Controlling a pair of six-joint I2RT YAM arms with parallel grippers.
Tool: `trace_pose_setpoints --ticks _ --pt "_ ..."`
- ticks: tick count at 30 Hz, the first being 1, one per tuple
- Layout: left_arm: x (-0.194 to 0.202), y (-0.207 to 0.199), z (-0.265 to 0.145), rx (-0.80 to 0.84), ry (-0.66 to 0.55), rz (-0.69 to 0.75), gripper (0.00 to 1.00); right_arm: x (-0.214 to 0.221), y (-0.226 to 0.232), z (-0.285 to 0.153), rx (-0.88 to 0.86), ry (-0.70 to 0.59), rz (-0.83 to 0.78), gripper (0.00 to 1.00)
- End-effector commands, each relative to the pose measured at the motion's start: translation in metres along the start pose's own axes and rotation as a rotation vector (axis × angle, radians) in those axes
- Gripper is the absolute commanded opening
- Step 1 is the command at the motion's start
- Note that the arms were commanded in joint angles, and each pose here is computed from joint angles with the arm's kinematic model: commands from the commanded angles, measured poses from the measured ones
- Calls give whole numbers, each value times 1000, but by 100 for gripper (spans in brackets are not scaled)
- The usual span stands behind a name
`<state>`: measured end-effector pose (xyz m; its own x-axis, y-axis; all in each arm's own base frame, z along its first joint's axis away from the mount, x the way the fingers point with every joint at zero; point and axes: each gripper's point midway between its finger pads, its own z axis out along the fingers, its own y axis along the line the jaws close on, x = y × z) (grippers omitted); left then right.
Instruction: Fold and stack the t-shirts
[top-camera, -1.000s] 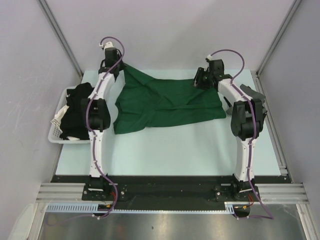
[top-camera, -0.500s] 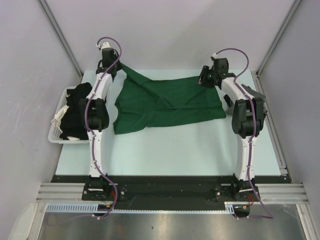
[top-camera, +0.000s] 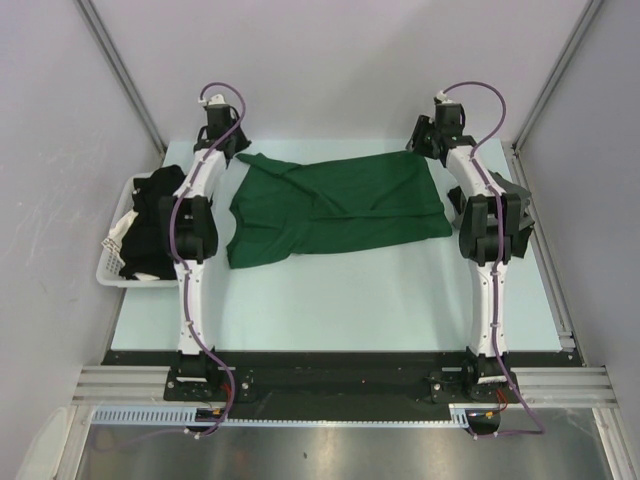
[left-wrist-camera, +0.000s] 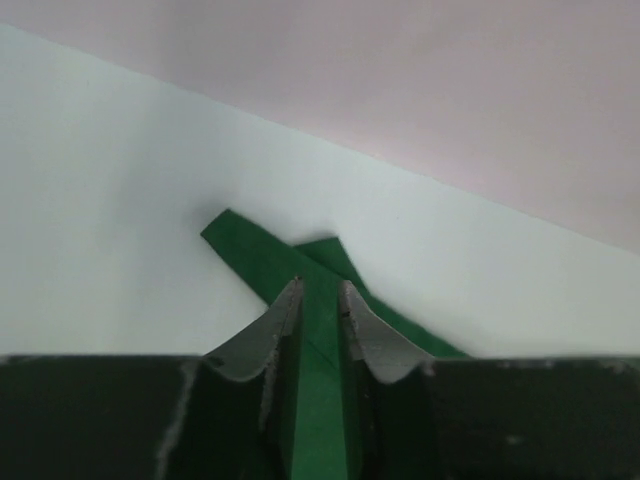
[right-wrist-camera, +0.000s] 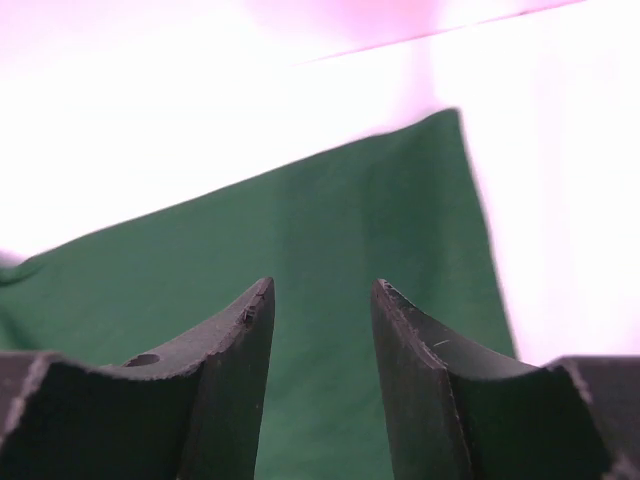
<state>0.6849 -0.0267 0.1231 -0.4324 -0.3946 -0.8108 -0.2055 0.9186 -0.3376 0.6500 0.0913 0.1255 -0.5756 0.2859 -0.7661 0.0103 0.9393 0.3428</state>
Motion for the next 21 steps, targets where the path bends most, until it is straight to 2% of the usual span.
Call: trace_pose_setpoints --ticks 1,9,17,21 --pt "-17 -16 -36 36 16 28 27 -23 -14 9 49 -75 -56 49" --pt "15 -42 -79 106 122 68 27 -40 -19 26 36 -133 -98 50" --pt "54 -83 -100 174 202 86 26 -39 -33 45 32 -158 -84 50" --pt "59 -88 -104 178 214 90 26 -39 -41 49 31 -162 -66 50"
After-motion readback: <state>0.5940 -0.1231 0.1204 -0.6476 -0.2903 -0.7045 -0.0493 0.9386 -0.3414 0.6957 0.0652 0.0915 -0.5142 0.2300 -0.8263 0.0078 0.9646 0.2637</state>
